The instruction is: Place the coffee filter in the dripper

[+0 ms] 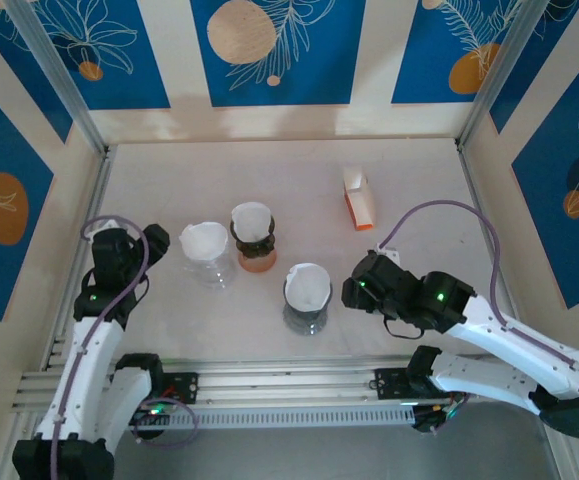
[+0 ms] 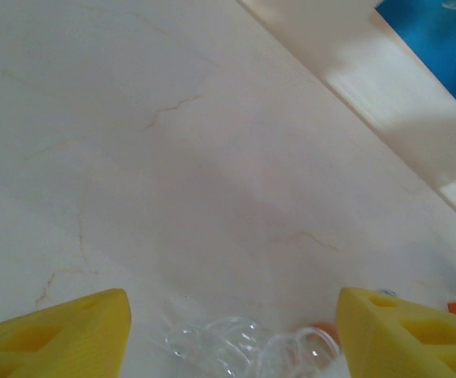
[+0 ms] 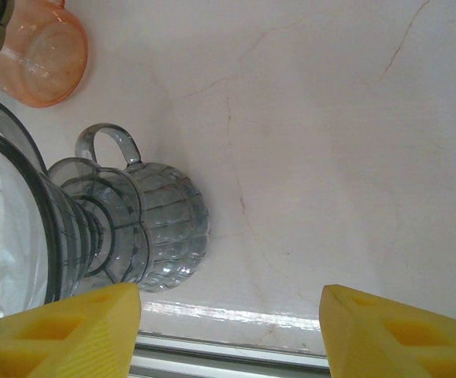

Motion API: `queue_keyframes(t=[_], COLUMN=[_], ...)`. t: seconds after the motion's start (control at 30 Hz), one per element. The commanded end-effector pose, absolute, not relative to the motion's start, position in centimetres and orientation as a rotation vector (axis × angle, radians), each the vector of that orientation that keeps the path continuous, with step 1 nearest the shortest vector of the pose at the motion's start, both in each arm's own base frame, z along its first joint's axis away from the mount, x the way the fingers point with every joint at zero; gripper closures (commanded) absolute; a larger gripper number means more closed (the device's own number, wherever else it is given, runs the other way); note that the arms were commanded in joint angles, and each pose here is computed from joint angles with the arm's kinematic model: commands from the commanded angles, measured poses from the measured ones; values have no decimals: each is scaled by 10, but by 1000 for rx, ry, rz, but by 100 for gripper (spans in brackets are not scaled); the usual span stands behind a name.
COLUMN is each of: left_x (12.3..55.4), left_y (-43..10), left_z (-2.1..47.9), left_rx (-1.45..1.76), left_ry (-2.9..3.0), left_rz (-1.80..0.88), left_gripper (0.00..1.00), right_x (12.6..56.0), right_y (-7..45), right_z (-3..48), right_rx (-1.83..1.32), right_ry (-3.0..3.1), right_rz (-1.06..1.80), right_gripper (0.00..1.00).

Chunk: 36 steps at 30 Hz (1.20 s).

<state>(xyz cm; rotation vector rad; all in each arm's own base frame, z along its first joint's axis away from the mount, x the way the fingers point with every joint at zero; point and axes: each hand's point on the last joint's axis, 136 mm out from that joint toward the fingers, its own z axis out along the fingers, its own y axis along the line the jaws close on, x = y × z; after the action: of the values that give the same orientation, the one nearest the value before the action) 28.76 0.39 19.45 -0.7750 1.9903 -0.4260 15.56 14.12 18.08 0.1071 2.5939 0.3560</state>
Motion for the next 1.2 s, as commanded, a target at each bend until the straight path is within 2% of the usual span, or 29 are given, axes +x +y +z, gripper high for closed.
queue_keyframes(t=[0.0,0.1,0.4,0.8,1.17], left_x=[303,315,341,346,340], left_y=[5,10,6,-27,-43], left_z=[195,168,117,70,58], left_rx=[-859,-950,-1019,-974,-921], left_ry=[1895,1907,1957,2078,2132], left_rz=[-552,-623,-732,-775,-779], left_gripper=[34,44,59,62,63], right_x=[155,156,158,158,157], right_y=[141,141,144,148,144], right_z=[183,184,187,187,184], right_rx=[110,110,106,110,111], right_ry=[2579,2571,2566,2569,2572], right_rz=[380,389,406,425,415], right_gripper=[38,38,37,37,37])
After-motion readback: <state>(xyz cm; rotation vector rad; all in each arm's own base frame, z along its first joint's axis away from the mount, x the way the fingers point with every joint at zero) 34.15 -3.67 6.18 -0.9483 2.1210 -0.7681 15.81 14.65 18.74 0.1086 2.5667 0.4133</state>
